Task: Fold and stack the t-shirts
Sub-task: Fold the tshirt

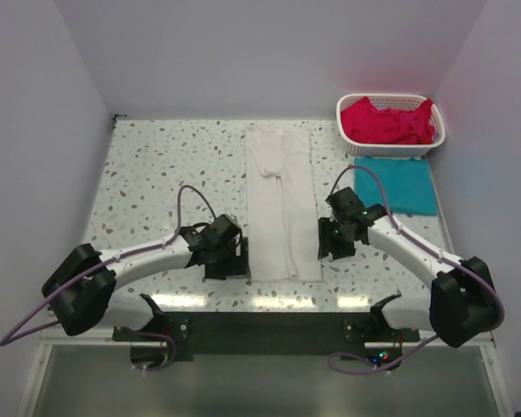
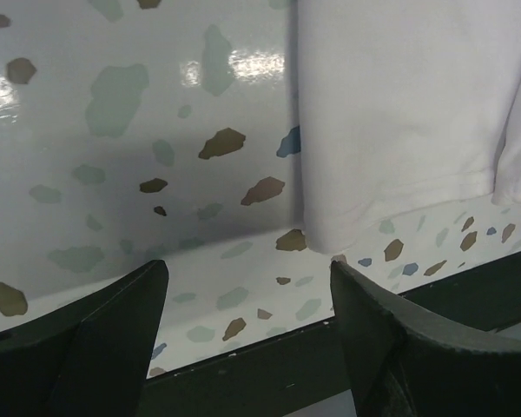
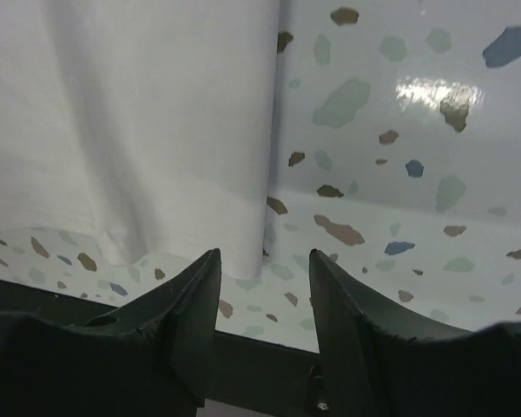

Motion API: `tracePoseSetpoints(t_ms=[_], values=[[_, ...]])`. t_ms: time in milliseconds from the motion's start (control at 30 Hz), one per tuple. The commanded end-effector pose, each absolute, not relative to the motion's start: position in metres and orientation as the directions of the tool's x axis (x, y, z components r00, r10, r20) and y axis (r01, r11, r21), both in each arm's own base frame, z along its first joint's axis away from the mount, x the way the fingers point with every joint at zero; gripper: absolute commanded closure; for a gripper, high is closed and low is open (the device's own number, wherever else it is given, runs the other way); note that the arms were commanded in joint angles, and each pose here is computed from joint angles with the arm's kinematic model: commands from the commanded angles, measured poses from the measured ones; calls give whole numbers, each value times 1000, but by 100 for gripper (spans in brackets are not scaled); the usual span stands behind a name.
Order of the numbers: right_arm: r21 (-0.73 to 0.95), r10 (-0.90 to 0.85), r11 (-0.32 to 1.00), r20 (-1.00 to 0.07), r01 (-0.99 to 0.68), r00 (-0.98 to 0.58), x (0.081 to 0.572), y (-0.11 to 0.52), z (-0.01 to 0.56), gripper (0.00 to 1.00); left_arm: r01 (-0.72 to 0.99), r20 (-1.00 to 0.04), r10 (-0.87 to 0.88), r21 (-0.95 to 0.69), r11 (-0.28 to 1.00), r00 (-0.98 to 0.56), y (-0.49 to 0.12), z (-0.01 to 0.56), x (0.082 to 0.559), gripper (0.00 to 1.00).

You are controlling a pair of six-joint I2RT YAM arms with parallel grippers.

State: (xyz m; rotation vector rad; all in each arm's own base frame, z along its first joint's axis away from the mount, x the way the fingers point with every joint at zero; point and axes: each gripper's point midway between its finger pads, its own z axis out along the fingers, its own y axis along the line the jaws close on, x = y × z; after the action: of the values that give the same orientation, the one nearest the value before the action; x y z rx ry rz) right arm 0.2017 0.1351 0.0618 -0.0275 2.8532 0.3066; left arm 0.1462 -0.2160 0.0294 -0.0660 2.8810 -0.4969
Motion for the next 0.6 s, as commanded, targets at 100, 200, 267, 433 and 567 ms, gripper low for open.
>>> tracePoseSetpoints(t_ms=[100,200,267,433,567], values=[[304,71,952,-180,13,-981,174,146,50,56,-1,-234,-112,-430,903,-966,-260,48,165,23],[339,81,940,-144,27,-986,167,153,37,57,-7,-228,-116,-430,903,-967,-266,45,168,27],[343,85,939,-142,31,-986,166,154,32,58,-5,-221,-110,-428,904,-969,-270,41,168,29],[346,81,938,-128,32,-988,164,157,23,58,2,-195,-86,-413,911,-977,-275,31,164,34],[344,77,939,-122,31,-990,164,158,19,58,8,-181,-71,-404,915,-981,-277,26,160,37]])
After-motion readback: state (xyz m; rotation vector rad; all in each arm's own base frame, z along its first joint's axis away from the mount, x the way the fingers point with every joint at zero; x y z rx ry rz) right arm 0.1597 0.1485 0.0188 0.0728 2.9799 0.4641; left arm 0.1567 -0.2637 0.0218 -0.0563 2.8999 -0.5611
